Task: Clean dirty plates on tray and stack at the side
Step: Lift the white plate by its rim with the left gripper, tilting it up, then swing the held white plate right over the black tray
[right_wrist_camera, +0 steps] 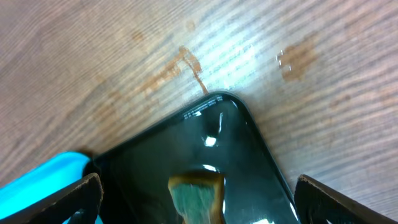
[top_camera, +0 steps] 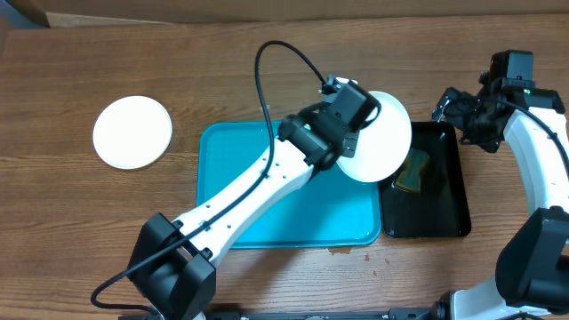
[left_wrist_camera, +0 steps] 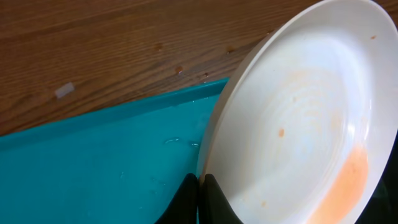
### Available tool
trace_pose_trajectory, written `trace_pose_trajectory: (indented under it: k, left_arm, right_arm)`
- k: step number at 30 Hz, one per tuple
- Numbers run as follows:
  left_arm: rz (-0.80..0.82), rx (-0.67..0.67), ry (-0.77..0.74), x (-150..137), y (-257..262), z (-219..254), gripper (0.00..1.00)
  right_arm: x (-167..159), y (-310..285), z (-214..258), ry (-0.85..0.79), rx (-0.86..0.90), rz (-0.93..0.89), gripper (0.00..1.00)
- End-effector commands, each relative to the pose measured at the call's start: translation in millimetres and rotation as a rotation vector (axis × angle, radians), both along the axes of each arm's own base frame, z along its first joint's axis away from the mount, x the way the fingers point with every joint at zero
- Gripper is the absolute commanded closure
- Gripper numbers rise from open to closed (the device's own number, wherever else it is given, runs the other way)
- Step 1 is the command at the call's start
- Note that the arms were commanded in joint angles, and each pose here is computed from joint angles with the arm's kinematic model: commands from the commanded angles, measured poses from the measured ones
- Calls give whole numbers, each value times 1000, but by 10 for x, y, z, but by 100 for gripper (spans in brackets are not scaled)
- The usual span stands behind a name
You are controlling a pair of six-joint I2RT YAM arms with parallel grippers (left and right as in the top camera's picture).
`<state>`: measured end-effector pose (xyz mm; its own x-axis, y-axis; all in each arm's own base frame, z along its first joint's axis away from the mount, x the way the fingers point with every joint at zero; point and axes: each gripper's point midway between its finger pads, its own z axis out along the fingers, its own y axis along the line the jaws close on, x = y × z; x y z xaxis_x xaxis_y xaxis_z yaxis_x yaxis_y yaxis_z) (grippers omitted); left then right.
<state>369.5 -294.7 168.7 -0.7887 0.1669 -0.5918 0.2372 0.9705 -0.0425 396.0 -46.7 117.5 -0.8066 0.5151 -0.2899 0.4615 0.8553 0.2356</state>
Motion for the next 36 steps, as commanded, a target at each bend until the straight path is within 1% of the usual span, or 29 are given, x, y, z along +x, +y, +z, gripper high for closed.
trace_pose_trajectory:
  k: [1,5,10,14,15,18,21,23,28,33,36]
  left_arm:
    - [-15,6,-98,-18,-126,268,96]
    - [-15,77,-187,-49,-177,360,96]
    - [-72,180,-324,-167,-356,537,96]
    - [-81,299,-478,-295,-461,776,96]
    - [-68,353,-550,-358,-482,905,96]
    - [-14,424,-669,-462,-498,1149,96]
    - [58,442,-764,-546,-514,1384,96]
    - [60,437,-796,-595,-576,1475,96]
    - [63,393,-819,-620,-659,1554,96]
    - [88,391,-823,-536,-604,1585,96]
    - [63,397,-841,-543,-664,1650,96]
  right_arm:
    - [81,-155,87,-51,17,-94,0]
    - [75,-541,120,-81,36,-245,0]
    - [-83,-1004,113,-77,30,-362,0]
    - [-208,-1302,108,-71,-4,-439,0]
    - [-232,-1352,108,-71,-5,-453,0]
    - [-260,-1408,107,-71,-5,-468,0]
    - [-263,-1414,108,-71,-5,-469,0]
    - [-263,-1414,107,-71,-5,-469,0]
    - [-263,-1414,108,-71,-5,-470,0]
    - [-263,-1414,108,-71,-5,-470,0]
    - [-263,-1414,107,-71,-5,-470,0]
